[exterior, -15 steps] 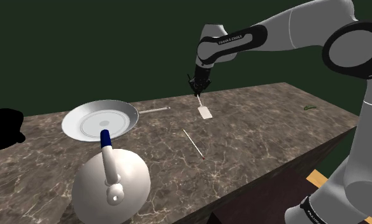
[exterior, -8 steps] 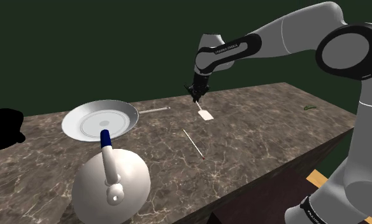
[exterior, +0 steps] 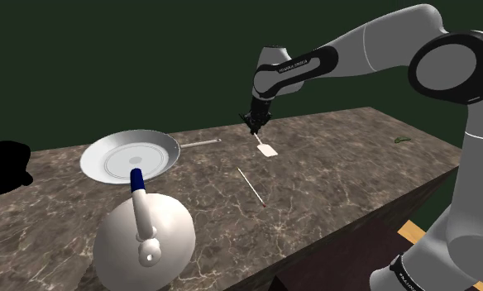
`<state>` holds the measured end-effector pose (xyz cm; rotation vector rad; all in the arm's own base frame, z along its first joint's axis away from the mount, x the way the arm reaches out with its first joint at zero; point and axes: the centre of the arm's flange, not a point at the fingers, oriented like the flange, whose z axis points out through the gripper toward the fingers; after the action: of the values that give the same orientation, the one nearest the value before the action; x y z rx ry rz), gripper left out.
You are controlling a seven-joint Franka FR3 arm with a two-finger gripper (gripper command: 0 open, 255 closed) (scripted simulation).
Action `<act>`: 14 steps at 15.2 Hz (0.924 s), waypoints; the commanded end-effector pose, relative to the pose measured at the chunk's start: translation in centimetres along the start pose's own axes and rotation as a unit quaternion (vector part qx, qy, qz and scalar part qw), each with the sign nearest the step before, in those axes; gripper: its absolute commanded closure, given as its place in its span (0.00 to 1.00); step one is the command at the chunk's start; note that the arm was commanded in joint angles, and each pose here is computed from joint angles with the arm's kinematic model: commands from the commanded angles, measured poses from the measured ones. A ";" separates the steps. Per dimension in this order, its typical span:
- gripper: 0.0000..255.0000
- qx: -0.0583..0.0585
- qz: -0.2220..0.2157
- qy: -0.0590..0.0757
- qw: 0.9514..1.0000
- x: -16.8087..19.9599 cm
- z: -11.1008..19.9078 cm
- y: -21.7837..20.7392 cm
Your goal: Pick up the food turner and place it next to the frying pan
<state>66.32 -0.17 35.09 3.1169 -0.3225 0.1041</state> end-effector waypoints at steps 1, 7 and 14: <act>0.00 0.000 0.000 0.000 1.000 0.0 0.0 0.0; 0.00 0.000 0.000 0.000 1.000 0.0 -1.3 0.0; 0.00 0.000 0.000 0.000 1.000 0.0 -5.0 0.0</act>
<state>66.01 -0.10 39.98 3.1170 -0.3224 0.1038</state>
